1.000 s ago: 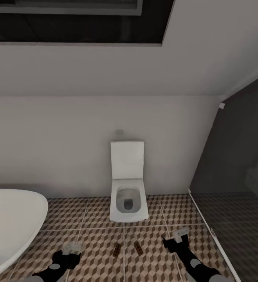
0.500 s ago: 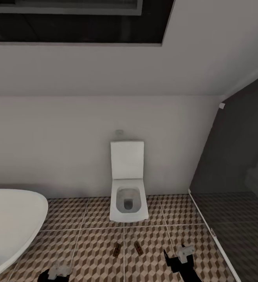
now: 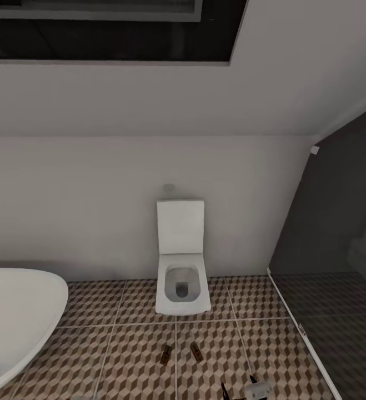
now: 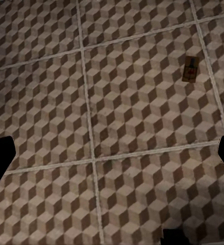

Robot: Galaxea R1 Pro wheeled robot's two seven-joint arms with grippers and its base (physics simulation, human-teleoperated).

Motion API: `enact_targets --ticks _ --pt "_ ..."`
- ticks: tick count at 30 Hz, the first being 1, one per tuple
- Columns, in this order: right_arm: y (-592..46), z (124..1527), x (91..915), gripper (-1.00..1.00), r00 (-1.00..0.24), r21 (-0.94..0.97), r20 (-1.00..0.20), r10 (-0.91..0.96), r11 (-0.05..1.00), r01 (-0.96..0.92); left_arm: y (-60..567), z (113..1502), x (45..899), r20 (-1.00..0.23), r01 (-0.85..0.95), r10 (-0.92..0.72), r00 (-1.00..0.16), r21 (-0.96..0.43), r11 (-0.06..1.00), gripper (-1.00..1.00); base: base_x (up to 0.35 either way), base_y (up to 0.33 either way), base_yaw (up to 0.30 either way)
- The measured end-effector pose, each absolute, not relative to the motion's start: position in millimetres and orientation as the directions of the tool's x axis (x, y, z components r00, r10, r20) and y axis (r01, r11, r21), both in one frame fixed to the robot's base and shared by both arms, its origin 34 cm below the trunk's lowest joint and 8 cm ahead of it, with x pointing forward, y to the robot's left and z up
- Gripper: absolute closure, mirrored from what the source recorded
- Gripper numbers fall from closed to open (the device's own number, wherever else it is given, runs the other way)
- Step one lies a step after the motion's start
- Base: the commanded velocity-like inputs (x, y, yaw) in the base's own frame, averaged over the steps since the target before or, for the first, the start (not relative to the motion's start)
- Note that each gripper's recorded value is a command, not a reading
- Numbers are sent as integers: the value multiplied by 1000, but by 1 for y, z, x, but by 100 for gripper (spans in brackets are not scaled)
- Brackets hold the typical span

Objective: Take the four mousetraps from the cabinet in the bathroom and place them on the bathroom floor. Make sure all four end up on the same floor surface, and ensure that at least two of them are either under or directly next to the same bathroom sink.

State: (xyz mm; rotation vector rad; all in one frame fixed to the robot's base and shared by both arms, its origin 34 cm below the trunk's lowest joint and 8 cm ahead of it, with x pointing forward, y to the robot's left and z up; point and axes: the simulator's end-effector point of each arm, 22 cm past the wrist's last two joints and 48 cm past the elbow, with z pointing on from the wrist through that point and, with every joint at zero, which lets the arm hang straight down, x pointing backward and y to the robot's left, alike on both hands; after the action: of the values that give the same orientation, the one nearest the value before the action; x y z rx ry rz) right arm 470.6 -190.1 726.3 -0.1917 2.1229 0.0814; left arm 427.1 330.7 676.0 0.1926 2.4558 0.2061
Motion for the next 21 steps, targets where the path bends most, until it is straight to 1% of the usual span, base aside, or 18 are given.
enact_targets --ticks 6,7,12,21 --pt "-193 728 471 -100 -525 -49 -848 -77 997 -66 329 676 425 -612 67 171 -772 190 980 -100 0 0 0" --pt "-205 730 472 -100 -524 -81 -849 -69 997 -1 333 676 425 -619 9 119 -776 178 984 -100 0 0 0" --pt "-213 730 472 -100 -524 -101 -849 -70 994 31 338 677 425 -629 -58 57 -776 161 985 -100 0 0 0" --pt "-213 731 473 -100 -520 -103 -851 -72 994 31 341 677 423 -629 -75 43 -776 160 984 -100 0 0 0"
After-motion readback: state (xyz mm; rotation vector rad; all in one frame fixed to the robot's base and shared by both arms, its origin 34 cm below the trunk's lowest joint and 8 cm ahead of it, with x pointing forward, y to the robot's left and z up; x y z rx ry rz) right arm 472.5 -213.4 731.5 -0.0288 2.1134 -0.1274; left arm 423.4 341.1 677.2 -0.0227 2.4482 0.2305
